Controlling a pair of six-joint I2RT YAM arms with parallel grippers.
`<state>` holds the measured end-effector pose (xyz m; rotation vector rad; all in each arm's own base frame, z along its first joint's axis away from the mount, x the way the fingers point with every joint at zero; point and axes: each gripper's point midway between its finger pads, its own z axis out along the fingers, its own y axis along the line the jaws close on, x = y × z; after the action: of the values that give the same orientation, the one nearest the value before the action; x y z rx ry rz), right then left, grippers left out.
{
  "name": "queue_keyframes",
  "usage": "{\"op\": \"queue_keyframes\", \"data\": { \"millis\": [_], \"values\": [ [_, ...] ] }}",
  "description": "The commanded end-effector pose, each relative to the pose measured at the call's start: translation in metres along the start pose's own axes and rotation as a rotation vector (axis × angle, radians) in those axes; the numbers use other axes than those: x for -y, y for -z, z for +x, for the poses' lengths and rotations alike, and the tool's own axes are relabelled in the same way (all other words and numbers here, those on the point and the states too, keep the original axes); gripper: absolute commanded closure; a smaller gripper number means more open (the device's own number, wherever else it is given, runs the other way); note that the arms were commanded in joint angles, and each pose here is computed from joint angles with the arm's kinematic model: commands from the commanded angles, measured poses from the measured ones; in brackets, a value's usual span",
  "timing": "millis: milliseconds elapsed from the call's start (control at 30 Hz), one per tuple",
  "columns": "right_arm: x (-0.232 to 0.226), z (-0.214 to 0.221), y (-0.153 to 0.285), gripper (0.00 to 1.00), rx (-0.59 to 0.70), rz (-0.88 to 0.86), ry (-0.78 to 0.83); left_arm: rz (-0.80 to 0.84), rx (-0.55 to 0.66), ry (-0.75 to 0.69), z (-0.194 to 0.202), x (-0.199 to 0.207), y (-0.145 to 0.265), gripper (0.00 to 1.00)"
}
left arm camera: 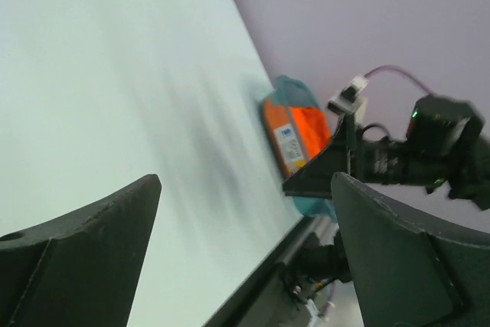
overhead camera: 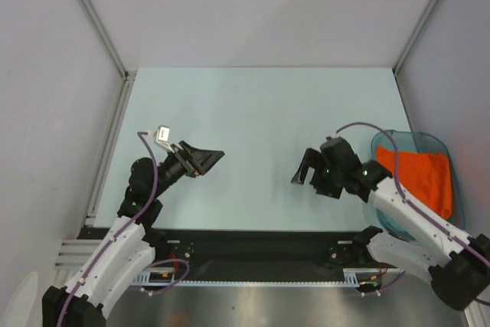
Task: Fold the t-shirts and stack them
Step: Grab the tshirt from the pile
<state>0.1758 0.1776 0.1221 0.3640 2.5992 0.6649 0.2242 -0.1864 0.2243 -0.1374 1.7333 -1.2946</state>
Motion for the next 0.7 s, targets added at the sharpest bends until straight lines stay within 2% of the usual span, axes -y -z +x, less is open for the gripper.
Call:
{"op": "queue_keyframes", "data": {
  "millis": [0, 33, 67, 100, 167, 233, 300, 333, 367, 400, 467, 533, 633, 667],
  "values": [
    [0.029, -0.052, 0.017, 0.0, 0.052, 0.232, 0.041, -0.119, 0.032, -0.141, -0.03, -0.001, -0.006, 0.0],
    [0.039, -0.077, 0.022, 0.0, 0.078, 0.251, 0.005, -0.138, 0.039, -0.16, -0.043, 0.006, -0.011, 0.0],
    [0.036, -0.093, 0.026, 0.0, 0.087, 0.235, -0.005, -0.215, 0.017, -0.157, -0.042, -0.006, -0.009, 0.0],
    [0.03, -0.102, 0.023, 0.0, 0.057, 0.187, -0.024, -0.218, 0.028, -0.204, -0.057, 0.006, -0.011, 0.0],
    [0.042, -0.146, 0.037, 0.0, 0.159, 0.212, -0.061, -0.287, -0.047, -0.22, -0.054, -0.005, -0.015, 0.0],
    [0.061, -0.176, 0.046, 0.01, 0.242, 0.271, -0.121, -0.301, -0.046, -0.275, -0.067, 0.006, -0.015, 0.0],
    [0.113, -0.209, 0.068, 0.02, 0.359, 0.376, -0.281, -0.273, -0.006, -0.315, -0.072, 0.021, -0.001, 0.0],
    [0.119, -0.207, 0.066, 0.06, 0.362, 0.401, -0.296, -0.27, -0.015, -0.338, -0.071, 0.019, -0.001, 0.0],
    [0.15, -0.212, 0.077, 0.1, 0.398, 0.462, -0.39, -0.241, -0.018, -0.372, -0.071, 0.026, 0.002, 0.0],
    [0.17, -0.206, 0.076, 0.19, 0.401, 0.511, -0.438, -0.185, -0.037, -0.442, -0.068, 0.037, 0.007, 0.0],
    [0.201, -0.199, 0.08, 0.24, 0.4, 0.579, -0.512, -0.156, -0.08, -0.492, -0.06, 0.042, 0.013, 0.0],
    [0.235, -0.189, 0.086, 0.24, 0.396, 0.725, -0.534, -0.129, -0.114, -0.533, -0.053, 0.048, 0.016, 0.0],
    [0.264, -0.18, 0.083, 0.24, 0.414, 0.781, -0.588, -0.1, -0.166, -0.591, -0.043, 0.053, 0.016, 0.0],
    [0.273, -0.177, 0.079, 0.3, 0.408, 0.794, -0.62, -0.095, -0.181, -0.607, -0.039, 0.053, 0.016, 0.0]
  ]
}}
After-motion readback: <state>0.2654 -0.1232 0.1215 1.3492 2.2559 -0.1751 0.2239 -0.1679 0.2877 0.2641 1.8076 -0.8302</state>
